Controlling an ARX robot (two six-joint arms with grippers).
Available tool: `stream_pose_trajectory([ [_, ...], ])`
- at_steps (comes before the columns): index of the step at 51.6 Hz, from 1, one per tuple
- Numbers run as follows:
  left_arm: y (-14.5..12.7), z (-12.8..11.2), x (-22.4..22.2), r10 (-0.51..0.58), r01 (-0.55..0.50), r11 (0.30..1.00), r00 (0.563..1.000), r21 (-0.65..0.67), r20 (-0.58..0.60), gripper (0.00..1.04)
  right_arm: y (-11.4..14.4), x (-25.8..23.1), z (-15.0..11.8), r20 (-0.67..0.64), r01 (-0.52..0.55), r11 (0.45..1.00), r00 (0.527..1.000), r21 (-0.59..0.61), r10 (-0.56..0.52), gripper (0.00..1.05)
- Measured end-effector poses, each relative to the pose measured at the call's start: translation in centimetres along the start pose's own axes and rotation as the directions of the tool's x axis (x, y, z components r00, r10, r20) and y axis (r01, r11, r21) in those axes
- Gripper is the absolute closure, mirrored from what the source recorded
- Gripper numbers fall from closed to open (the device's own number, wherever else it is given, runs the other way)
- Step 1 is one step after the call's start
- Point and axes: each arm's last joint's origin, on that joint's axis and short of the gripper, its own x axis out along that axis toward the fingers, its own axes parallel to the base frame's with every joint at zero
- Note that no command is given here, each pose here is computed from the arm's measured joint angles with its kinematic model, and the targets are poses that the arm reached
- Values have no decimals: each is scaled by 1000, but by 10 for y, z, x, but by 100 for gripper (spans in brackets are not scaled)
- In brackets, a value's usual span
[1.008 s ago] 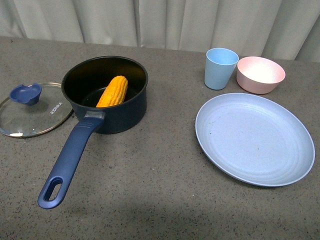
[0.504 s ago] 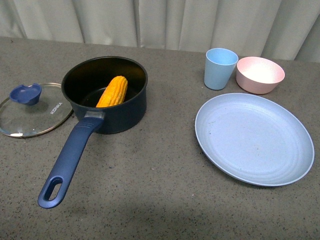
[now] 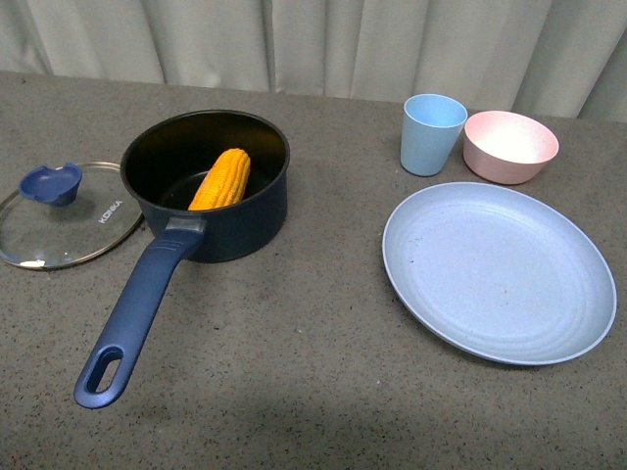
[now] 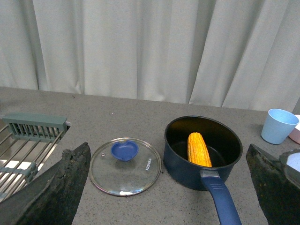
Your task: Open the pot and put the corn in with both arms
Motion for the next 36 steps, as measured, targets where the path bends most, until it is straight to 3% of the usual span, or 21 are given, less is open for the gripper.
stream_pose_trajectory([
  [13,0,0,0,0,0,1000,1000,0,0,6,0,0,0,0,0,1000,1000,1,0,7],
  [36,0,0,0,0,0,1000,1000,0,0,6,0,0,0,0,0,1000,1000,0,0,9],
])
